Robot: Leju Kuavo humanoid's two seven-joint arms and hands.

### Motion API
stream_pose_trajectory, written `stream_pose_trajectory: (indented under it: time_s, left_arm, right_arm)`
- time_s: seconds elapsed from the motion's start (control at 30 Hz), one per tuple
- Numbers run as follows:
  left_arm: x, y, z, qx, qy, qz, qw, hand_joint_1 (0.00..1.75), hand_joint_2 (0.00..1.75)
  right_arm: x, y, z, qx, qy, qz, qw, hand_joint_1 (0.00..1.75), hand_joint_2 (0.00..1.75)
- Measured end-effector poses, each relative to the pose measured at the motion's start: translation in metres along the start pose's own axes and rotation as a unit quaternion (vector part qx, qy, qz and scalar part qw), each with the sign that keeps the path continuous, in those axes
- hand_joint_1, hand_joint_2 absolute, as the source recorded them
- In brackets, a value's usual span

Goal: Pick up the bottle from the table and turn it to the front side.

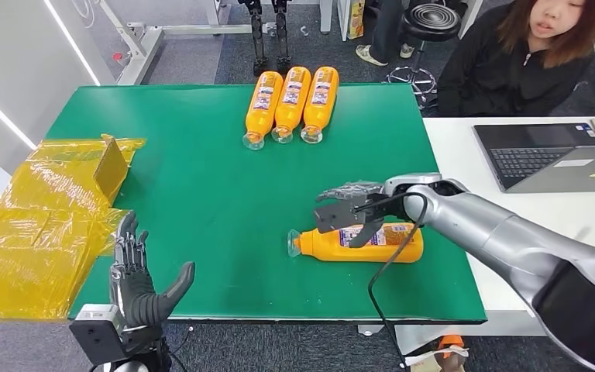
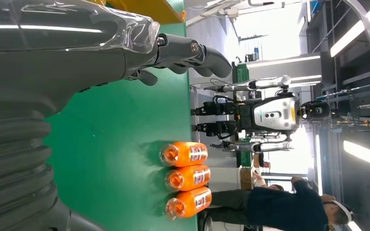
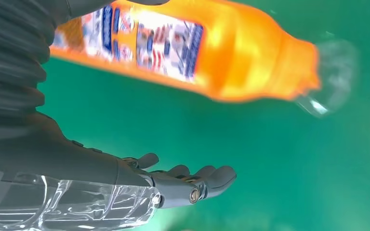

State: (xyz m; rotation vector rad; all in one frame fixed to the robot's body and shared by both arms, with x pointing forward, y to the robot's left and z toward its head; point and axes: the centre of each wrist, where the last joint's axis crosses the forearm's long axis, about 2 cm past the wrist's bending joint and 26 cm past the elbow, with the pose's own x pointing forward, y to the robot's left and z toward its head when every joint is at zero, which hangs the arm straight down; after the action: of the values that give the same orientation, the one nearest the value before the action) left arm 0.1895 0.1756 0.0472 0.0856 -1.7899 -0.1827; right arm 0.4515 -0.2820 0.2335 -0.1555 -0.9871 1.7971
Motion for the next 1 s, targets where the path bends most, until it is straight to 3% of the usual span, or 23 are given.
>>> stream_pose_trajectory:
  time_s: [0.27,0.47,0.5,0.6,0.63,1.0]
  left_arm:
    - [-0.004,0.007,0.004,0.006,0.004,0.008,1.000,0.00,1.75]
    - [-0.006,0.011,0.005,0.008,0.006,0.010,1.000,0.00,1.75]
    - [-0.007,0.011,0.005,0.009,0.006,0.010,1.000,0.00,1.75]
    - [-0.007,0.011,0.005,0.010,0.006,0.011,1.000,0.00,1.75]
    - [-0.007,0.011,0.005,0.011,0.006,0.011,1.000,0.00,1.75]
    - [-0.005,0.011,0.004,0.006,0.004,0.016,1.000,0.00,1.75]
  right_arm:
    - [-0.047,0.057,0.002,0.007,0.035,-0.031,0.999,0.00,1.75]
    - [-0.063,0.085,0.008,0.011,0.046,-0.046,0.998,0.00,1.75]
    - [-0.063,0.089,0.007,0.009,0.044,-0.043,0.998,0.33,1.75]
    - [-0.065,0.095,0.006,0.001,0.038,-0.034,0.999,1.64,1.75]
    - [-0.065,0.096,0.006,-0.002,0.038,-0.032,0.999,1.75,1.75]
    - [-0.060,0.108,0.007,-0.048,0.023,-0.010,0.999,1.75,1.75]
